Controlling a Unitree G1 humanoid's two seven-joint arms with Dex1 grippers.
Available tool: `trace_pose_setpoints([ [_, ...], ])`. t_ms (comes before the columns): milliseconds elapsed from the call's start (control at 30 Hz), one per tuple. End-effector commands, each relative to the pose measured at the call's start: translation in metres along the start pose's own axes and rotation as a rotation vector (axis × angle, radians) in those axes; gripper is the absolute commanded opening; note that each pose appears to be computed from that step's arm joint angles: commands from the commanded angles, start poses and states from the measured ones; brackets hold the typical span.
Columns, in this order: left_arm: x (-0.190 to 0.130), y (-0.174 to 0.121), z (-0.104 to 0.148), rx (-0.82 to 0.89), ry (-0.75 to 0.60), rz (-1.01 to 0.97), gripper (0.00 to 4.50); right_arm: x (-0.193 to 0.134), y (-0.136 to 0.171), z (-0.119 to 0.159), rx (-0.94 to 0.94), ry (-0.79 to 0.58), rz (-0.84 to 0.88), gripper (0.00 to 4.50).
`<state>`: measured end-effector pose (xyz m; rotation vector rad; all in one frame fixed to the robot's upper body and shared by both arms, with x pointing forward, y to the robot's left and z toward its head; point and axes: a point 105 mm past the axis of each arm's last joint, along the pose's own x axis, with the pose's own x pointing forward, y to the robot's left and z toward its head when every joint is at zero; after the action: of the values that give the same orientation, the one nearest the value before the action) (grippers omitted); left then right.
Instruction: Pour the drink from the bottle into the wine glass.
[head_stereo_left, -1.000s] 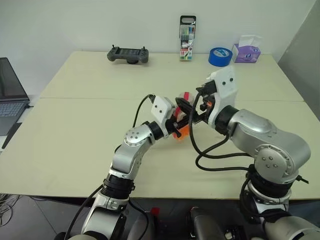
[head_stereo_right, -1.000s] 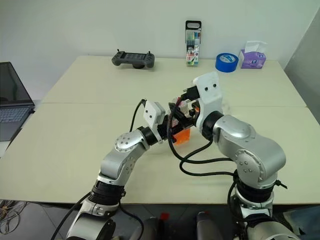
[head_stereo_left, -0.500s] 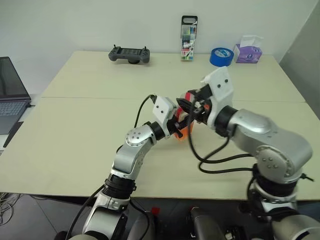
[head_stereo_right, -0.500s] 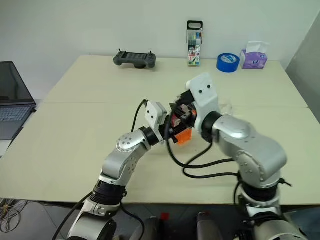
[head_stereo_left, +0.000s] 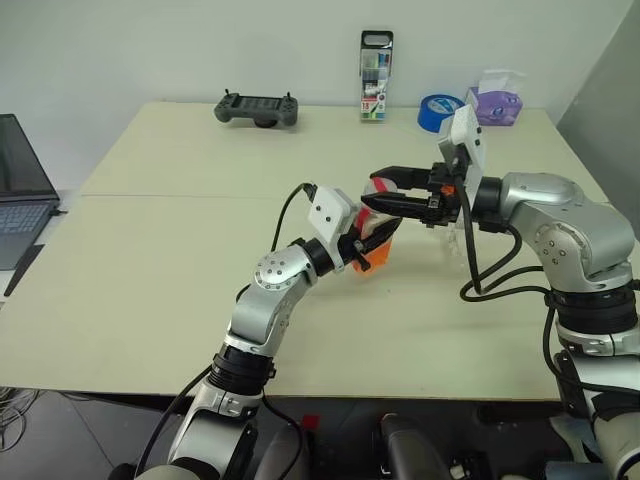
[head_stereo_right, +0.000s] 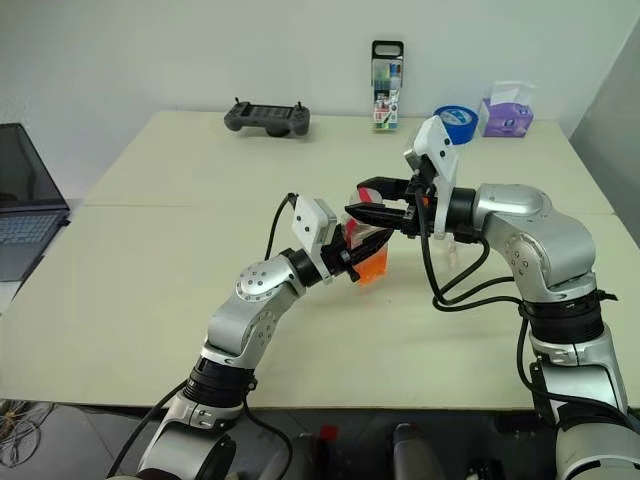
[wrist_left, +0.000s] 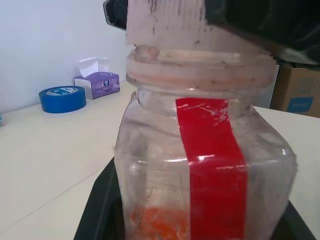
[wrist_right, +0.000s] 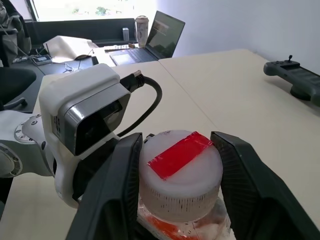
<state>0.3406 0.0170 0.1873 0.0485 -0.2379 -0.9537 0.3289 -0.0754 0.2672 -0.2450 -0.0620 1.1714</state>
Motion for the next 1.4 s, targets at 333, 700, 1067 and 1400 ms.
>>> trace_pose_setpoints([
  [333,-0.001,0.003,0.008,0.011,-0.034,0.009,1.61,-0.011,0.019,0.024,-0.088,-0.046,-0.116,3.93],
  [700,-0.004,0.004,0.006,0.012,-0.026,0.004,1.61,0.004,0.030,0.029,-0.077,-0.055,-0.373,3.93],
  [1067,-0.002,0.003,0.007,0.015,-0.027,-0.004,1.61,0.017,0.021,0.012,0.065,-0.041,-0.573,3.93],
  [1400,-0.003,0.003,0.006,0.012,-0.024,0.002,1.61,0.031,0.024,0.008,0.158,-0.030,-0.606,3.93],
])
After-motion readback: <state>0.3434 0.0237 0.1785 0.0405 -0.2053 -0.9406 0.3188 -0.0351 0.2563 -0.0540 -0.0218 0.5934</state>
